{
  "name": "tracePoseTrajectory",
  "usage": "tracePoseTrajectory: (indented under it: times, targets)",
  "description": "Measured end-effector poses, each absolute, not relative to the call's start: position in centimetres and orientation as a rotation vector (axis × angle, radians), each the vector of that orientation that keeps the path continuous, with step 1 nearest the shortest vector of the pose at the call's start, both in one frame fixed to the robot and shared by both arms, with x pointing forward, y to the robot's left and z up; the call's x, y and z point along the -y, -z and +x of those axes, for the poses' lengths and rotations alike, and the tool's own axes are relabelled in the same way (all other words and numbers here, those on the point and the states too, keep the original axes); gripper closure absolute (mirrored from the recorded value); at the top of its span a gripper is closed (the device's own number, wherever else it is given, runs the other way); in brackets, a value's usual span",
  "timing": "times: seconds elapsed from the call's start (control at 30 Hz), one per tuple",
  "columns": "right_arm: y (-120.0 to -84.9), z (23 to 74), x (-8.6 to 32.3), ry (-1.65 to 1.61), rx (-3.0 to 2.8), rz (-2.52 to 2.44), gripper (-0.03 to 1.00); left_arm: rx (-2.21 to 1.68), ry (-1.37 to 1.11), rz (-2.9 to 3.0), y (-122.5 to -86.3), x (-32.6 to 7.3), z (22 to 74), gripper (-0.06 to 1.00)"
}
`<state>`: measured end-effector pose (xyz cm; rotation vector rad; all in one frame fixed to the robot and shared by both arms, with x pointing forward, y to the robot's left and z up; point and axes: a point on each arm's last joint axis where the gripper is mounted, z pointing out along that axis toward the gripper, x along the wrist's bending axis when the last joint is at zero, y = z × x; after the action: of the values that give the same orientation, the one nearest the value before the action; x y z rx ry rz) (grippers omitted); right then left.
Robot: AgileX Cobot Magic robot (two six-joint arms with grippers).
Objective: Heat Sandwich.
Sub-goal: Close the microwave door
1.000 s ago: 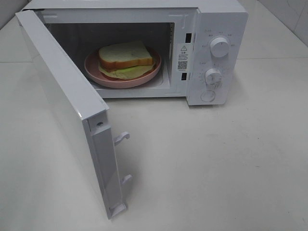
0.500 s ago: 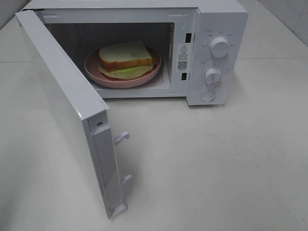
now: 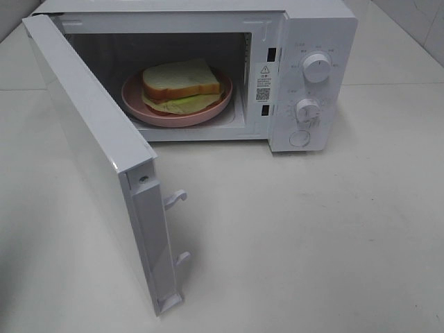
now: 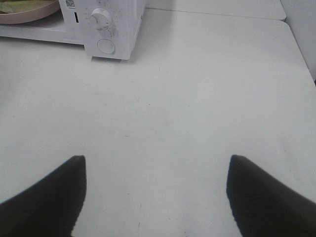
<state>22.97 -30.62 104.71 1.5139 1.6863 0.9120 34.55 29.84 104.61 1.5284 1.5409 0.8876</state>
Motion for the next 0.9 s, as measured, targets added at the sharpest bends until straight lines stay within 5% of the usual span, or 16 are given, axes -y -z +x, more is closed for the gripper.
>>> tracePoseTrajectory:
  times: [0.53, 0.9]
  targets:
    - [-104.7, 23.0, 30.6, -0.912, -1.686, 1.514, 0.21, -1.415, -1.164, 1.357, -101.3, -31.0, 38.0, 0.94]
    - [-104.7, 23.0, 30.6, -0.912, -1.686, 1.514, 0.21, -1.317, -1.121, 1.447, -99.4, -29.1, 41.2, 0.94]
